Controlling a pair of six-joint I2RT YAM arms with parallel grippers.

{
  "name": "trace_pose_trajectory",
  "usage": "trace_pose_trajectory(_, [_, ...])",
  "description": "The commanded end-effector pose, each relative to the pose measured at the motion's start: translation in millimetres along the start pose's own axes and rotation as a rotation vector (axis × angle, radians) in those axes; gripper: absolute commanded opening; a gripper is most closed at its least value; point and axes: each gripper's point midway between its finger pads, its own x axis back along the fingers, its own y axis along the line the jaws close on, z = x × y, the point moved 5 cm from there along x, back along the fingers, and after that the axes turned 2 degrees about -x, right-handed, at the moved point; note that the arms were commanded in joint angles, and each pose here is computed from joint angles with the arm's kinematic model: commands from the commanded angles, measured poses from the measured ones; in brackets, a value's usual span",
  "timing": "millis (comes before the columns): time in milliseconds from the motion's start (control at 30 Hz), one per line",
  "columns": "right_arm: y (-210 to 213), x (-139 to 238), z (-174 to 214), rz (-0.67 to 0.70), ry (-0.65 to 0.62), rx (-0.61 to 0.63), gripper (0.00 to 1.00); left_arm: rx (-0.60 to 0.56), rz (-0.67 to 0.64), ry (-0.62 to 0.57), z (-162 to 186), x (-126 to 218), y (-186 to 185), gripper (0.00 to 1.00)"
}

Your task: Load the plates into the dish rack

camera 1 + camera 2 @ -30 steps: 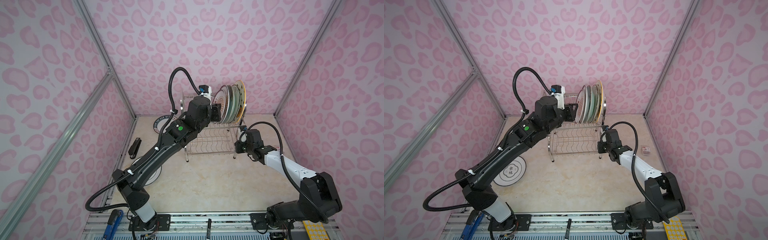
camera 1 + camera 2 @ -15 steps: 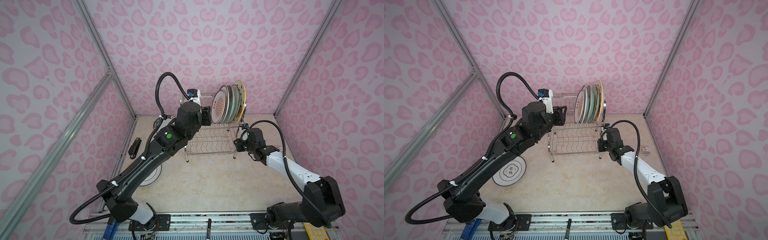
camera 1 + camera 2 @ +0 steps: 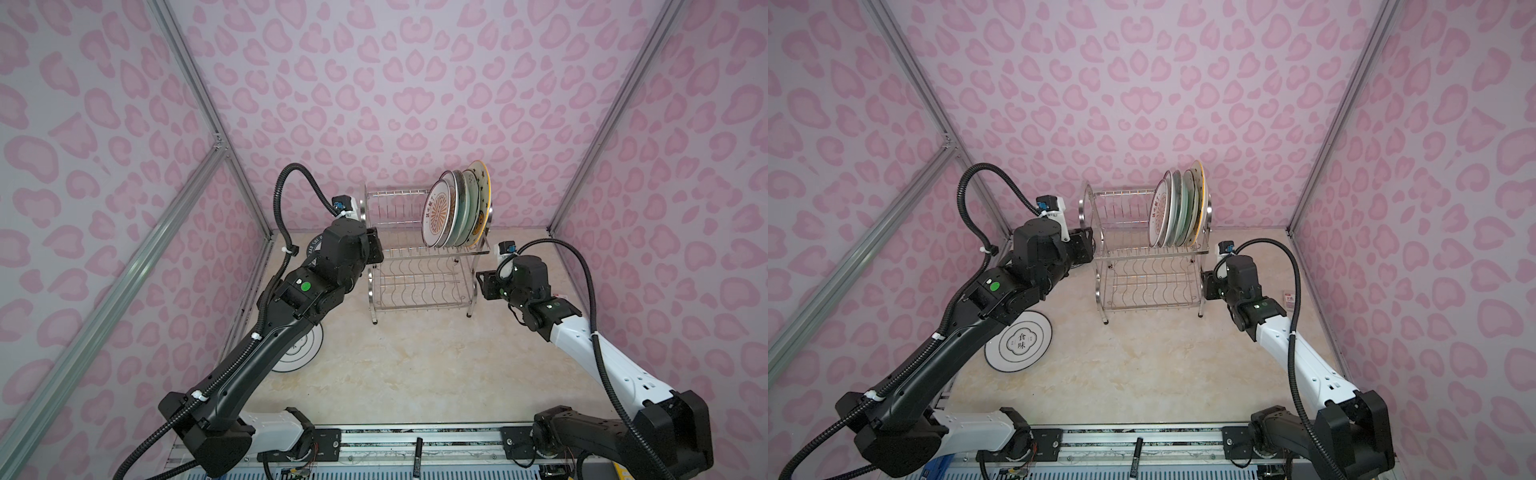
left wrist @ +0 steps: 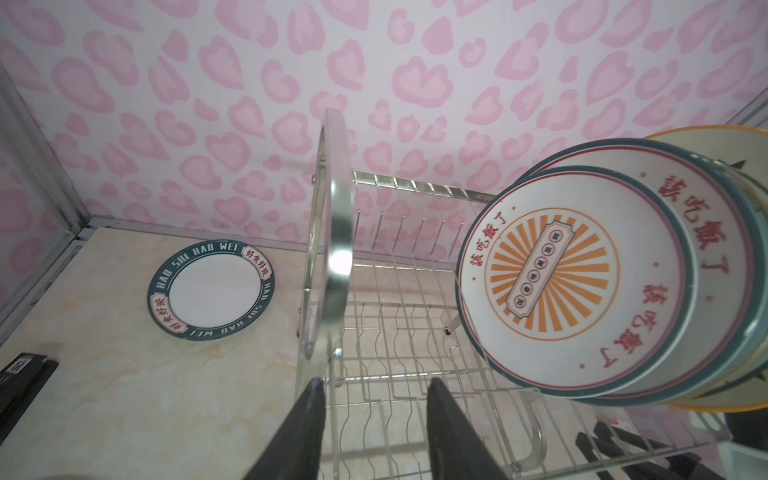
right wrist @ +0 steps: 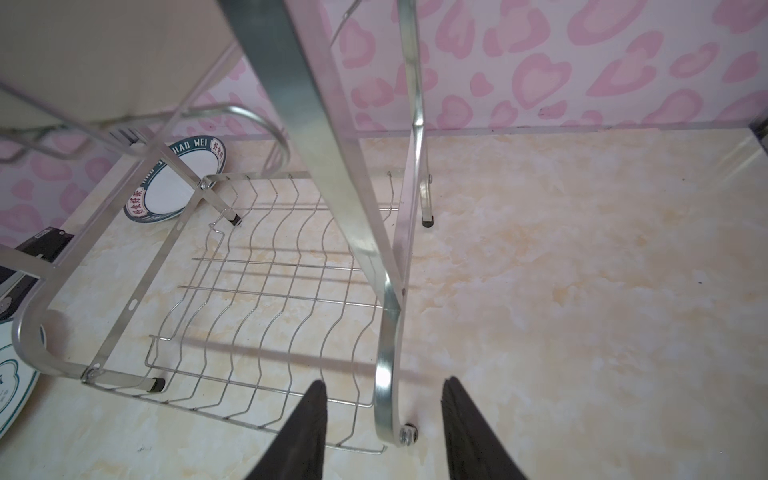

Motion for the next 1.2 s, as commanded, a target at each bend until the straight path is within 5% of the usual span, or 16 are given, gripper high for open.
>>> trace_pose_trajectory(0, [-2, 4, -3, -0.013, -0.019, -0.008, 0.44, 0.034, -0.051, 0.066, 17, 2, 22, 0.43])
trace_pose_trajectory(367, [-20, 9, -8, -0.026, -0.063, -0.083, 0.45, 0.235, -0.299, 0.303, 109, 23, 117, 0.44])
trace_pose_trajectory(800, [-19, 24, 7, -0.122, -0.059, -0.166, 0.45, 0.349, -0.492, 0.566, 210, 24, 172, 0.44])
trace_pose_trajectory(1167, [67, 38, 79, -0.353, 0.033, -0.348, 0.47, 0.432, -0.444, 0.581, 217, 14, 183, 0.43])
